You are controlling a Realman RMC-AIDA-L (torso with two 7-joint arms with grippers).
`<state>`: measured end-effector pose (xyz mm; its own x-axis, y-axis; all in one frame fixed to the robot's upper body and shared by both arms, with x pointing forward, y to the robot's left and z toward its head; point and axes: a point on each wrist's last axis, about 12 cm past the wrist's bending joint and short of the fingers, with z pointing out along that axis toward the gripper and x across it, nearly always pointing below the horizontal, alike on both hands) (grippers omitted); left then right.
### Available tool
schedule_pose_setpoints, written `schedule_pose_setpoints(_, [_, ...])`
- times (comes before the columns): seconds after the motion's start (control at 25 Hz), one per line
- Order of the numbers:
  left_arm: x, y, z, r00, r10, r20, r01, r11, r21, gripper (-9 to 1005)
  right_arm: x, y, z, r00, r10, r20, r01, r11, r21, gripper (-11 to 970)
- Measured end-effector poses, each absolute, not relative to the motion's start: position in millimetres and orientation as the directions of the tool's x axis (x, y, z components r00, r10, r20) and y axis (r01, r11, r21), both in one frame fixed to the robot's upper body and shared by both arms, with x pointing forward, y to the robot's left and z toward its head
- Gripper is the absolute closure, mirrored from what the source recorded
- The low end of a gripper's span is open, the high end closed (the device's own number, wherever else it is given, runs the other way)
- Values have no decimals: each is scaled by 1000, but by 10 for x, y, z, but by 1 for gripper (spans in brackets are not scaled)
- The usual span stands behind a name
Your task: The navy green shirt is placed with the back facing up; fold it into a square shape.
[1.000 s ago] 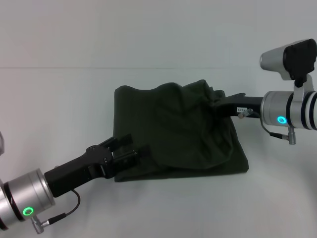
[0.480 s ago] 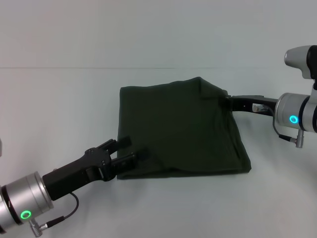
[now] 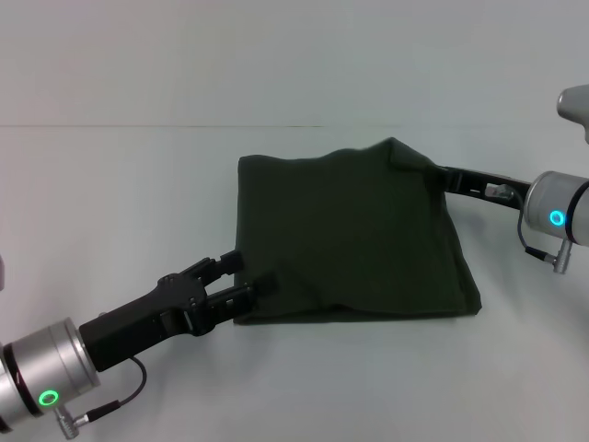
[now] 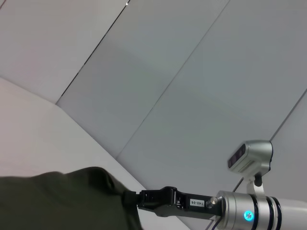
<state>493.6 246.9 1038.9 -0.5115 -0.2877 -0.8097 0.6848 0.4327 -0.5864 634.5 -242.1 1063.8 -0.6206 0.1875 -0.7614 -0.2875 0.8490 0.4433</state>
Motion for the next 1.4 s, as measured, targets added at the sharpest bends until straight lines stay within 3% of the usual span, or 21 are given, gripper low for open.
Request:
schedule_pose_setpoints(0.44, [4951,2465,10389,-510,-285,-811,684,437,-584,48,6218,-2756,10516,-572,408,-711,-101,826,555,724])
schedule_pose_setpoints(0.68, [4964,2472,10397,-510,-284,-812,684,438,-583,48,5988,-2779,10529,-592,378,-712,-255,750,610,452])
schedule_pose_setpoints(0.8, [4967,2493,10400,-509,-287,-811,680,443,-584,48,5805,-2813,10527,-611,382,-693,-320,682,658,423])
schedule_pose_setpoints(1.04, [4966,2512,10398,-505,-296,-811,675,450,-585,47,5476,-2770,10484,-643,358,-677,-425,568,704,216])
schedule_pose_setpoints(1.4, [4995,2508,10387,-498,-297,-814,665,472,-579,47,5306,-2585,10215,-667,306,-679,-424,593,684,170])
